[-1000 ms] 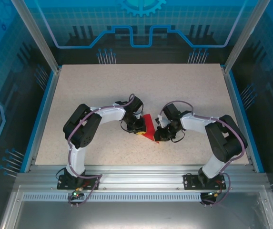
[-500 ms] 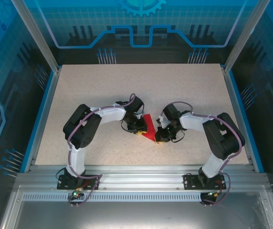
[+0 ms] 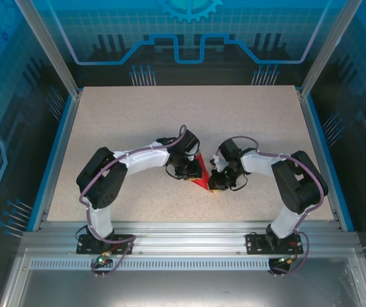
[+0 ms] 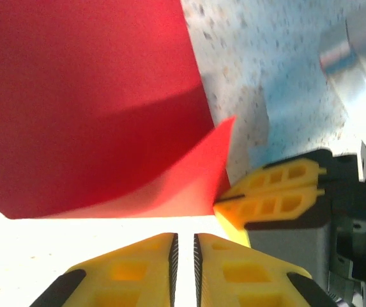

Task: Fold a paper plane with a square sheet of paper (fold left side to right side)
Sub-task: Third fold the triangle at the center of the table.

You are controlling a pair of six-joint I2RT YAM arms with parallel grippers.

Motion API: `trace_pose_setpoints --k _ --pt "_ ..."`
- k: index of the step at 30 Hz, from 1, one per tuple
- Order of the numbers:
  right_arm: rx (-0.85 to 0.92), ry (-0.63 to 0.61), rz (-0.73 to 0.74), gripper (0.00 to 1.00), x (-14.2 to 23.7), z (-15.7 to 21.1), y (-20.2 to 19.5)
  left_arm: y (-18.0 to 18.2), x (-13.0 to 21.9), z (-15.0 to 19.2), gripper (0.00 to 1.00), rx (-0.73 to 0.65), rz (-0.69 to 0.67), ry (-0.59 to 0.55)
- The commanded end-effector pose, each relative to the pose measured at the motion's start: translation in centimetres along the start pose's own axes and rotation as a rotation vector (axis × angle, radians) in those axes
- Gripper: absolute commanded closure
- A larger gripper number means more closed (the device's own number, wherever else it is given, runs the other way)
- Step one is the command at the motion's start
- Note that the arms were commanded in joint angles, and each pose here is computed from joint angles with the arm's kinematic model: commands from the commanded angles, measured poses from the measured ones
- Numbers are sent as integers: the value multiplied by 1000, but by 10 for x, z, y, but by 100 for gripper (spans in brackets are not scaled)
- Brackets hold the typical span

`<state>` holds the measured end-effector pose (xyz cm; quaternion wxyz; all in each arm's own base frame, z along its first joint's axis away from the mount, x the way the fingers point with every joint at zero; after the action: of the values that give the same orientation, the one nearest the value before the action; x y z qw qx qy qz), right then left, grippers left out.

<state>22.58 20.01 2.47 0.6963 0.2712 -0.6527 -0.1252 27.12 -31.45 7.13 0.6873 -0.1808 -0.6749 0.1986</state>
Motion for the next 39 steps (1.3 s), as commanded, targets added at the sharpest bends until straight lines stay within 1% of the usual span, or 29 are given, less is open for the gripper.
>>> trace_pose_setpoints --k 1,6,17,22,26,29,39 --pt "-91 89 147 93 -10 24 -37 4 -12 12 82 36 -15 42" --pt "-88 87 149 94 -9 24 -37 4 -29 12 85 71 1 72" --pt "-90 86 157 94 -9 24 -38 3 -43 8 86 99 16 88" --pt "-88 91 169 93 -9 25 -39 18 -48 11 86 104 -49 93" --pt "-86 99 189 93 -8 26 -41 37 -52 11 86 116 -117 89" --pt "-86 103 203 93 -7 27 -43 50 -53 9 86 139 -134 84" --pt "-88 115 224 94 -6 31 -47 98 -33 -6 86 207 -172 40"
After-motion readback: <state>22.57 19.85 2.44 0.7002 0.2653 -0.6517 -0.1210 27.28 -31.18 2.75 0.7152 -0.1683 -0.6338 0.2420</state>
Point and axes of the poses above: each hand's point on the last joint's axis, 136 mm out from that joint toward the fingers, its own x axis back along the fingers, its own y axis along the line the jaws close on, z = x × y, the point moved 2 cm from there along x, back along the fingers, and after that the axes turned 4 degrees about x, right-handed, at the moved point
